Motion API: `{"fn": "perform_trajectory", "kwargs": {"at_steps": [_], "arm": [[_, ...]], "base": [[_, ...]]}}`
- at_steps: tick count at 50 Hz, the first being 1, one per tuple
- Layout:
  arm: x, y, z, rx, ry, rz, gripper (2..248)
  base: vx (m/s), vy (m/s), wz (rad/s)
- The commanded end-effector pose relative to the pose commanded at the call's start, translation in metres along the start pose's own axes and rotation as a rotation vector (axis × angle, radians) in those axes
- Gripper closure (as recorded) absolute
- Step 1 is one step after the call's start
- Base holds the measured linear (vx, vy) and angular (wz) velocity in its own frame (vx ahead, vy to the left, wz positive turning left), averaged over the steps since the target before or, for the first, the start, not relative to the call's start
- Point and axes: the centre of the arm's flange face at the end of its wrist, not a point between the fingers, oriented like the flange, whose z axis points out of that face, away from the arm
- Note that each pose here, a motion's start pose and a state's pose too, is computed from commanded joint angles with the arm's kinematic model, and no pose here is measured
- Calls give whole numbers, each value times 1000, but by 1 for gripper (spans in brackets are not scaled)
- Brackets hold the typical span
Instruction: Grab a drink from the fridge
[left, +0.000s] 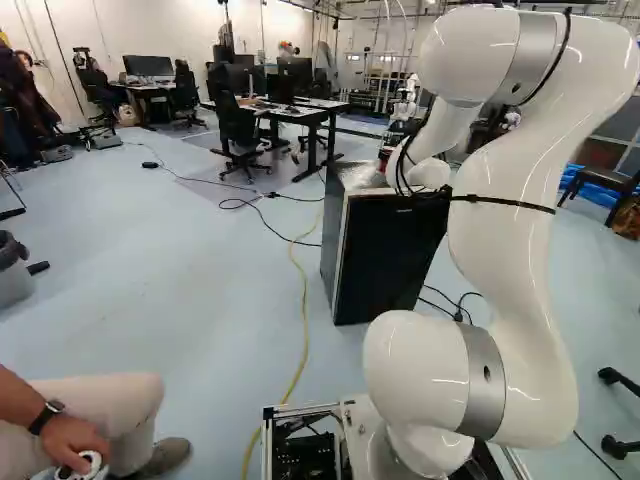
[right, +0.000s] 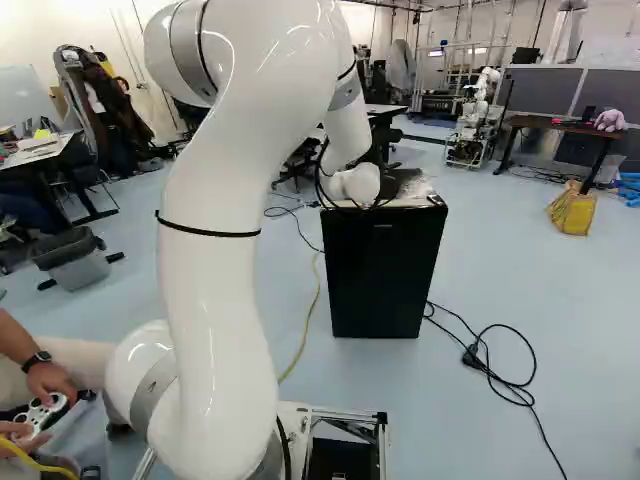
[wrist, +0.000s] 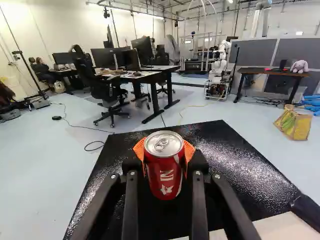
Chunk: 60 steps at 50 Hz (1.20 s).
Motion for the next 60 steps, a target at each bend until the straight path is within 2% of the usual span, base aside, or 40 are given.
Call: {"fn": "perform_trajectory", "kwargs": {"at_steps": [15,32,60], "arm": [[-1,-20,-17,5,-9,-2,155],[-4,-49,-46,13,-24,-6,155],[-22,-109,-123,31,-64,-22,155]], "base": [[0,0,0],[0,0,0],[0,0,0]]}}
